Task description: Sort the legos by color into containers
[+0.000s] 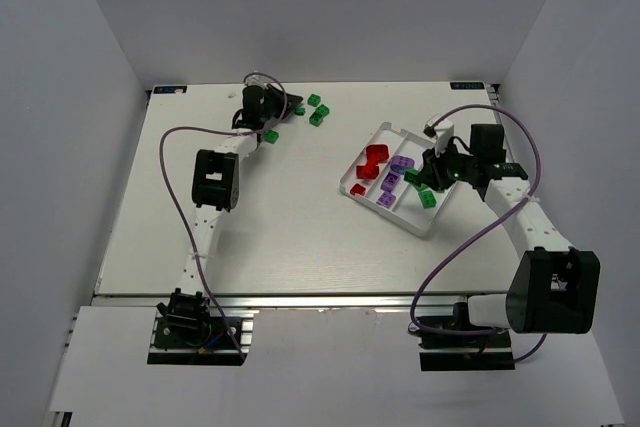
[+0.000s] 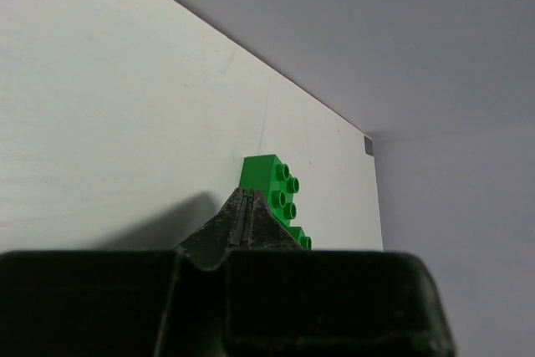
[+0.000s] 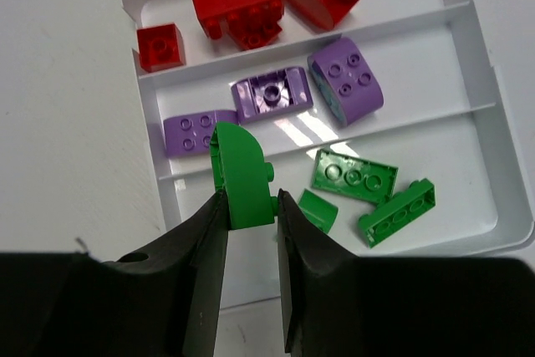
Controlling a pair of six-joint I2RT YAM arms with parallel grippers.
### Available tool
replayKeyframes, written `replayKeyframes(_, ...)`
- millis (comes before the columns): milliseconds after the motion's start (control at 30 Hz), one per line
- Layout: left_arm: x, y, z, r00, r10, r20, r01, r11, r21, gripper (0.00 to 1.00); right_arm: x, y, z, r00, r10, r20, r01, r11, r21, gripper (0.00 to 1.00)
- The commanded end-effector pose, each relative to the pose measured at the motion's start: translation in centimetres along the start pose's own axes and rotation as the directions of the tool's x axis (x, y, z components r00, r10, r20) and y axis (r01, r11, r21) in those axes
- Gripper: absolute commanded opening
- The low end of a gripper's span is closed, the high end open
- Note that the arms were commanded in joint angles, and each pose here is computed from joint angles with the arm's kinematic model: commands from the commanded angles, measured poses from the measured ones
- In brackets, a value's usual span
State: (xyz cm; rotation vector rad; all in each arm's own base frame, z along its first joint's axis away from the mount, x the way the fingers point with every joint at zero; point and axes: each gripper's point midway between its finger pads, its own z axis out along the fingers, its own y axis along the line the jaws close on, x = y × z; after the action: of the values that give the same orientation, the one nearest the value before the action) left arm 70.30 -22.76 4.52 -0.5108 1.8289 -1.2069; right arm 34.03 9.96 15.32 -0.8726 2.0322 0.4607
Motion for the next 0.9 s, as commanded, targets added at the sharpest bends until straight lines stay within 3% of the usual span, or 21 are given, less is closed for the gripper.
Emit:
replayKeyframes(0,0.8,-1.7,-0.1,1.000,0.007,-0.022,-0.006,0.999,0.040,0.00,1.4,0.1,-0.6,0.999,-0.005,-0.043,0.005,1.000,0.003,0.00)
replayKeyframes(867,7.9,-4.9,-1.2,0.977,0.050,-0.206,-0.032,0.996,0.088,0.00,4.4,0.7,-0.9,0.994,-0.006,-0.113,0.006,1.000,-0.004,0.00)
